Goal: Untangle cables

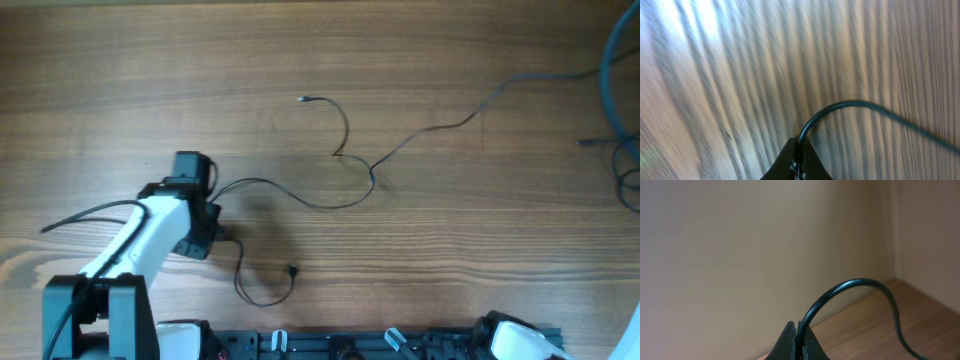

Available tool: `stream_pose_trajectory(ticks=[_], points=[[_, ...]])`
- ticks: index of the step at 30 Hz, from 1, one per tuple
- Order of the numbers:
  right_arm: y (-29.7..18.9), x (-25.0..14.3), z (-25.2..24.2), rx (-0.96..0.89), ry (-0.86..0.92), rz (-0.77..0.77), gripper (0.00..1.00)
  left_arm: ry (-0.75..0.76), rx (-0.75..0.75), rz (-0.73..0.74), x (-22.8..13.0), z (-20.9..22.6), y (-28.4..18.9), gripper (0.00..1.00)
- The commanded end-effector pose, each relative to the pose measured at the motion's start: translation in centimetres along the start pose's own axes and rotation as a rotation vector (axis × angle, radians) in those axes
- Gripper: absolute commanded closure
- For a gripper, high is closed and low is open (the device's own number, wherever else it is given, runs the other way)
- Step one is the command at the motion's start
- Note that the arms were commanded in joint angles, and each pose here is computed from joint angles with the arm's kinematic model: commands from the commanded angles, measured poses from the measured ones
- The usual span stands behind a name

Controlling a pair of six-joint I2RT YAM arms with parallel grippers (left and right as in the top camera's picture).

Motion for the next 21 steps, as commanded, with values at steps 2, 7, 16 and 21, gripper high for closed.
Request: stream_pose_trajectory(ticks=[2,7,16,21], points=[[3.4,-2.2,-1.4,-0.009,-0.069,0.094,0.95,-0.087,0.031,-0.037,2.4,0.8,0.5,0.96],[8.5,-6.5,-2.7,-0.024,-0.069,0.216,0.95,-0.111,0.036,-0.049,3.0,1.0,0.6,0.96],[15.3,-12.6,-8.3,-0.245,-0.086,0.331,0.95,-0.271,0.125,-0.244,9.4,3.9,0.5,0.96],[17.3,-11.6,-8.8,-0.245,-0.081,0.251,0.96,-0.292,0.061,-0.115,10.1,3.2,1.4,0.96]])
Point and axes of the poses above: each gripper's point midway between its finger pads, its own y axis out along the fingers, its own z axis along the line the jaws close on, x = y × z, the point moved 1 cm from there along -y, back along the fingers, and after that the axes turned 11 degrees about -y, right-handed, at the moved point
